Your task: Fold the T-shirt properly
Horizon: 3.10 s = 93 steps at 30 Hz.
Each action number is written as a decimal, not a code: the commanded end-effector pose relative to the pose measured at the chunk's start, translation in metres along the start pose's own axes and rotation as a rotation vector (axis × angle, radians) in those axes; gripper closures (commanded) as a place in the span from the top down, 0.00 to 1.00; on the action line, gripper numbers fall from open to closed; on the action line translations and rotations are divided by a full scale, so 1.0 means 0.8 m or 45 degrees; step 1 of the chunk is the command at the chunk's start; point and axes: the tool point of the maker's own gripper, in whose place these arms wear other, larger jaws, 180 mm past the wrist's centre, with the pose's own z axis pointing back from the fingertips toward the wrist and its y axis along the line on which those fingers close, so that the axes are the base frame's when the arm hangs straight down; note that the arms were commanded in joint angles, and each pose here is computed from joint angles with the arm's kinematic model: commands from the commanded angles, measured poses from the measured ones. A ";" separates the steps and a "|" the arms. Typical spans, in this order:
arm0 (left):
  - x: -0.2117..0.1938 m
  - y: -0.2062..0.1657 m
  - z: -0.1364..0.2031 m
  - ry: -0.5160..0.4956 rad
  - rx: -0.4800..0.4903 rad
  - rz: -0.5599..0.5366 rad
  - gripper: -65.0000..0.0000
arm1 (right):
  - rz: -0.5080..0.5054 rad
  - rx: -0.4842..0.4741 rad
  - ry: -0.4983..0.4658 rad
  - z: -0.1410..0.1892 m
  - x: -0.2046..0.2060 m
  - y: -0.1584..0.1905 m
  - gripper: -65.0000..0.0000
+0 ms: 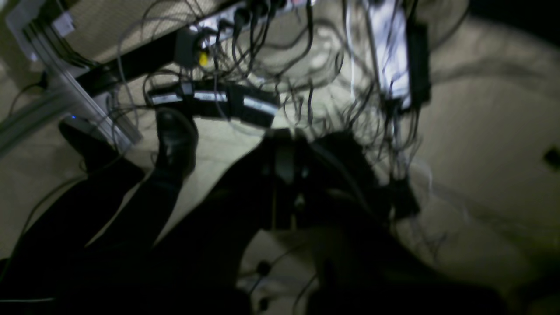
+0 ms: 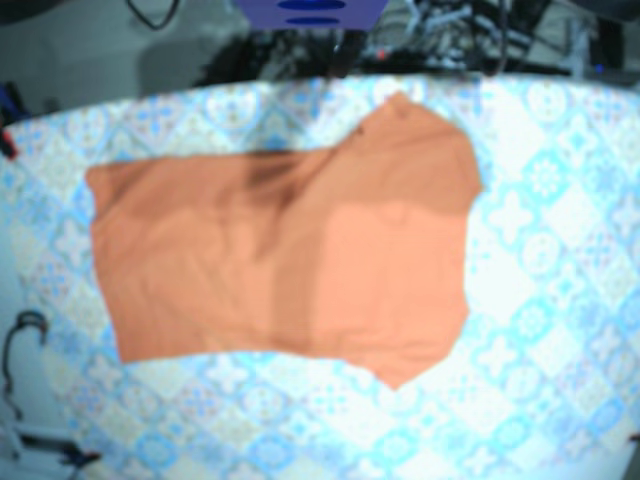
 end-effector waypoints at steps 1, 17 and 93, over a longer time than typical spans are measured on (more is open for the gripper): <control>-0.026 0.004 0.007 0.033 0.013 -0.036 0.00 | 0.047 -0.002 0.030 0.007 -0.025 0.000 0.00; -0.050 0.112 0.138 -0.194 0.197 -0.600 0.00 | 0.639 -0.356 -0.156 0.121 -0.046 -0.116 0.00; 0.235 0.133 0.228 -0.597 0.590 -1.725 0.58 | 1.095 -1.065 -0.635 0.255 0.316 -0.312 0.31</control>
